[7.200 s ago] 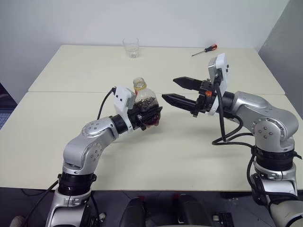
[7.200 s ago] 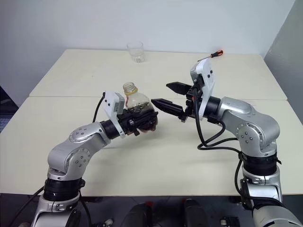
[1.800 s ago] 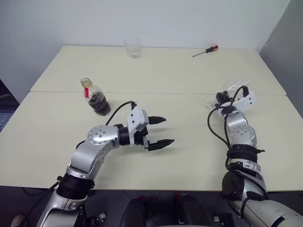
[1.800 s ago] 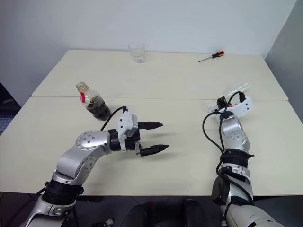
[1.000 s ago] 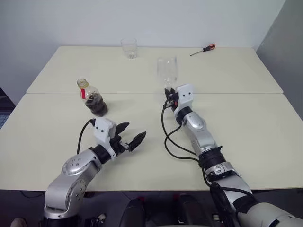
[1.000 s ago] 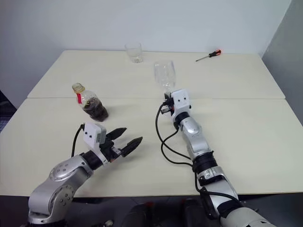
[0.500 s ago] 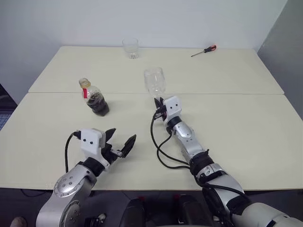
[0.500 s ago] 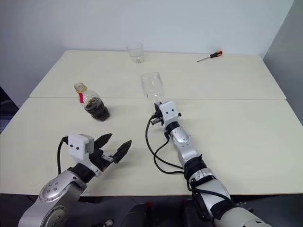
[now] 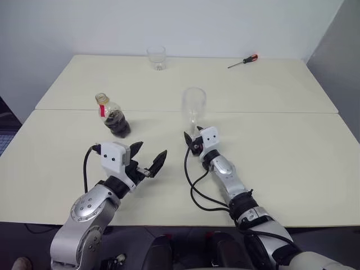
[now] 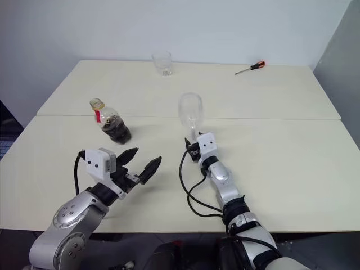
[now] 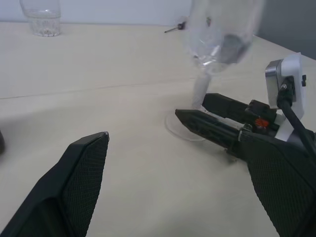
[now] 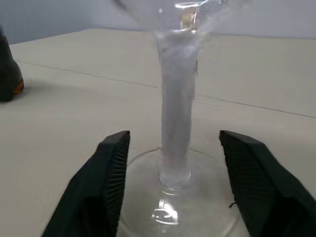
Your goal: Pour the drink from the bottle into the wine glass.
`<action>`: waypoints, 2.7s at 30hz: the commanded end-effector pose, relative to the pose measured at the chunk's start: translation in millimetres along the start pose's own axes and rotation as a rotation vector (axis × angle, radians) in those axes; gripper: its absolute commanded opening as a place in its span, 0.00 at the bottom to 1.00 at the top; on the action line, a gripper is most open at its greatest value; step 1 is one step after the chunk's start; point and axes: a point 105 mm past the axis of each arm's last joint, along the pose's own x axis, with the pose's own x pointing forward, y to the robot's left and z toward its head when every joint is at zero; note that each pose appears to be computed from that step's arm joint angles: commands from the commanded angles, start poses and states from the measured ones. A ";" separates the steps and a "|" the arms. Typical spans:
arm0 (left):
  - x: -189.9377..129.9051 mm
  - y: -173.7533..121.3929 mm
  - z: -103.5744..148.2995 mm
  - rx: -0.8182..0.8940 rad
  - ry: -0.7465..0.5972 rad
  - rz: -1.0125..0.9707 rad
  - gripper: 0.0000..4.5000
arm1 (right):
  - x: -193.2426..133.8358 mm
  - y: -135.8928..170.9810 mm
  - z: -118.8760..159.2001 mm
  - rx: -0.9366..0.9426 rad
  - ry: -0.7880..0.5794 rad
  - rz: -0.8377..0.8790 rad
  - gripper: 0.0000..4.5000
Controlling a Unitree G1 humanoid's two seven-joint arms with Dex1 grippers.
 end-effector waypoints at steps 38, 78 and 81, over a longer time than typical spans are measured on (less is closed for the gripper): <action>8.2 -5.2 12.6 -0.030 -0.029 -0.031 1.00 | 1.6 -13.6 13.5 -0.064 0.068 0.000 0.01; -82.3 -4.1 -25.8 -0.154 0.098 0.265 1.00 | -3.0 15.3 46.7 -1.419 -0.313 0.386 0.73; -84.3 0.9 -31.2 -0.157 0.097 0.271 1.00 | 2.4 17.7 43.0 -1.457 -0.310 0.408 0.73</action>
